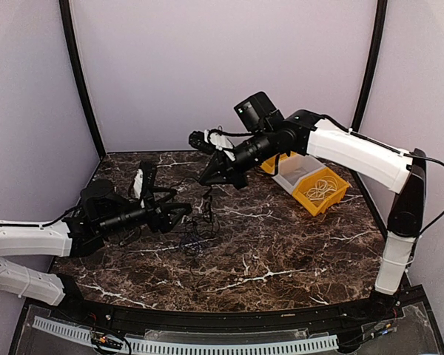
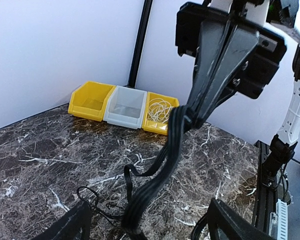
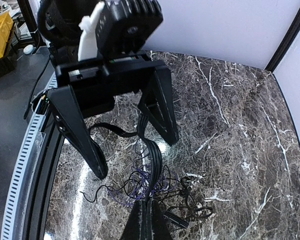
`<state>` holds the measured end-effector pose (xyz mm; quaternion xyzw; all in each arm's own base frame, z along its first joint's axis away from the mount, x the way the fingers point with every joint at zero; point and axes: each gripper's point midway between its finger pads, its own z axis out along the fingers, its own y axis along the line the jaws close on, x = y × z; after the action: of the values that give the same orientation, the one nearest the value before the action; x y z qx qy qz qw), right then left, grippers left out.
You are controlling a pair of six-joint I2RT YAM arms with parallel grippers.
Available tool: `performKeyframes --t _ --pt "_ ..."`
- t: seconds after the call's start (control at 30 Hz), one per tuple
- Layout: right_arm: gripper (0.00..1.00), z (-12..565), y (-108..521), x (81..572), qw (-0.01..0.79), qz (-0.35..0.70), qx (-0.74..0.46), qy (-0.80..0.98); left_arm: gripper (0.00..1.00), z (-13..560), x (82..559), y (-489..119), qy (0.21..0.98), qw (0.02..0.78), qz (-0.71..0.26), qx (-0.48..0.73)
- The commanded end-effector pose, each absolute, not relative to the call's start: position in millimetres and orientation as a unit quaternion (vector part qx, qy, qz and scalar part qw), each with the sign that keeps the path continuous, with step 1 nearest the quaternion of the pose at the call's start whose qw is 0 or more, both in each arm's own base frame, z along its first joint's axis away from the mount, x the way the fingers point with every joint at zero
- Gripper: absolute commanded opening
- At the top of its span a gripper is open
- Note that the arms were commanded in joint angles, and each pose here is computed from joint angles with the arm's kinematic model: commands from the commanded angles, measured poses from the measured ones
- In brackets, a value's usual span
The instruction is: Untangle the cables
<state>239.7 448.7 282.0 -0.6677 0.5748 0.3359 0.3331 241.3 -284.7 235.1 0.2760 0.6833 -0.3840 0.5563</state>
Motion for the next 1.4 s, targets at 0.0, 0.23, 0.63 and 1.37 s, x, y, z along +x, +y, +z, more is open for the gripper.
performKeyframes --t 0.0,0.23,0.63,1.37 --pt "0.00 309.6 451.3 231.9 0.345 0.365 -0.654 0.565 0.82 255.4 252.6 -297.1 0.646 0.598 -0.378 0.286" --pt "0.00 331.3 452.3 232.3 0.347 0.405 -0.627 0.568 0.80 252.2 264.7 -315.9 0.634 0.606 -0.384 0.287" --pt "0.00 377.3 441.4 232.7 0.353 0.477 -0.583 0.555 0.75 268.8 273.4 -343.7 0.588 0.652 -0.385 0.285" --pt "0.00 362.2 426.1 230.6 0.331 0.493 -0.577 0.561 0.02 286.9 272.2 -327.6 0.591 0.667 -0.374 0.259"
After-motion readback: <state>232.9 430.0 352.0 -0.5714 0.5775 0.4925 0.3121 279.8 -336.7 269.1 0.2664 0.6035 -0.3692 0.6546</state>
